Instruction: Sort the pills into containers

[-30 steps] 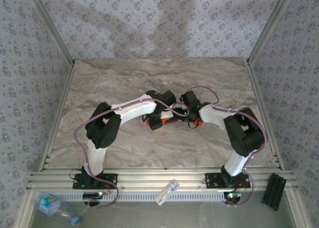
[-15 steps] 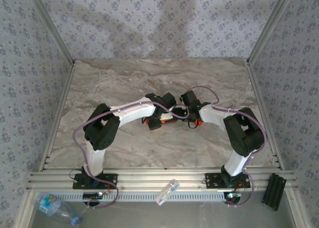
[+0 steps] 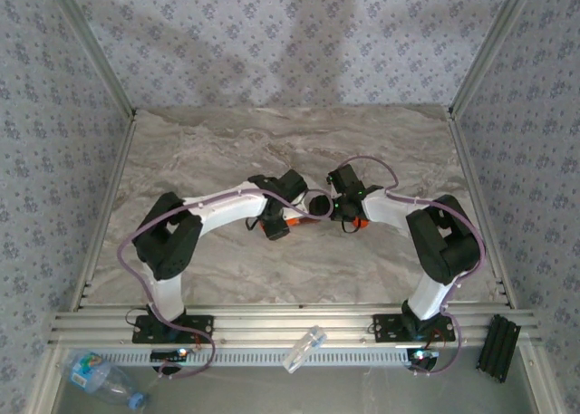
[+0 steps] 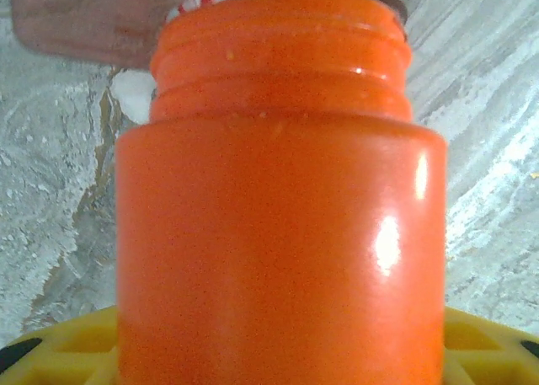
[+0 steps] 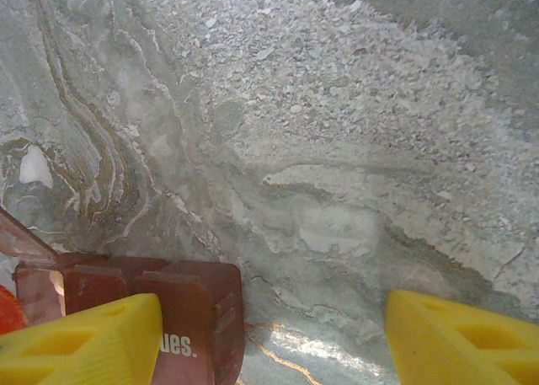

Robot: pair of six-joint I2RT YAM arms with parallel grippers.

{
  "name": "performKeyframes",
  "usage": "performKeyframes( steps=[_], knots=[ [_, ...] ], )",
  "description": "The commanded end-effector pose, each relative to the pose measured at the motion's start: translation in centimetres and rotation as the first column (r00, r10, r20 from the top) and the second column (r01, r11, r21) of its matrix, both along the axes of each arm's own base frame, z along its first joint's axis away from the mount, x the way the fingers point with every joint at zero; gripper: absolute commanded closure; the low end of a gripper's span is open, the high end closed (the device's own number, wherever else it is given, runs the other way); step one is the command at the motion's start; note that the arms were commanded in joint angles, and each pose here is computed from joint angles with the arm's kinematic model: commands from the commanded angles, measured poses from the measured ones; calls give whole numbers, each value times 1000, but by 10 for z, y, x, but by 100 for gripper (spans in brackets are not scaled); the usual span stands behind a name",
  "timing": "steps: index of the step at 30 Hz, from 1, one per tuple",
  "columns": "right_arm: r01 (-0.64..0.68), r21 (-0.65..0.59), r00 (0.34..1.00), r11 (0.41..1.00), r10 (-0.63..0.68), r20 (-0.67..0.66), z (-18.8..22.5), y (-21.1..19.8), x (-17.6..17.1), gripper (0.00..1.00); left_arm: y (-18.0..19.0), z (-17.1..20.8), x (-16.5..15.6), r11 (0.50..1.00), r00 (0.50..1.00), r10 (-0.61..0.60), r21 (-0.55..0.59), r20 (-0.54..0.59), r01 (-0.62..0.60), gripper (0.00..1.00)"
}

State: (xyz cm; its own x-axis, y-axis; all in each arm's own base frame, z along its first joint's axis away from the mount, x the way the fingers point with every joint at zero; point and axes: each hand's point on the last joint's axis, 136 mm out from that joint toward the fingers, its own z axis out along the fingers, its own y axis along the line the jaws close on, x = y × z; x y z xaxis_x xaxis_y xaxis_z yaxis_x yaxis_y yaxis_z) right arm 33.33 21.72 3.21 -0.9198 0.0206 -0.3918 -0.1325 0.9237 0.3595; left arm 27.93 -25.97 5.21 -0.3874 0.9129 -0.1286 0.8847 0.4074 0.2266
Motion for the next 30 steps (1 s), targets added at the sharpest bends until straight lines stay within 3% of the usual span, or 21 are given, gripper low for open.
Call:
performKeyframes(
  steps=[1,7,17,30],
  knots=[
    [-23,15,997,1000,24,-72,-16,11,-13,29,-11,18,7,988,999,44,-148,23,-40,100],
    [-24,19,997,1000,25,-68,-14,12,-11,28,-13,23,8,966,997,72,-249,28,-63,100],
    [-29,29,999,999,30,-41,4,14,-6,27,-24,50,14,885,988,119,-461,96,-62,100],
    [-20,74,1000,997,20,9,48,17,7,24,-24,100,20,714,955,215,-700,206,-10,100]
  ],
)
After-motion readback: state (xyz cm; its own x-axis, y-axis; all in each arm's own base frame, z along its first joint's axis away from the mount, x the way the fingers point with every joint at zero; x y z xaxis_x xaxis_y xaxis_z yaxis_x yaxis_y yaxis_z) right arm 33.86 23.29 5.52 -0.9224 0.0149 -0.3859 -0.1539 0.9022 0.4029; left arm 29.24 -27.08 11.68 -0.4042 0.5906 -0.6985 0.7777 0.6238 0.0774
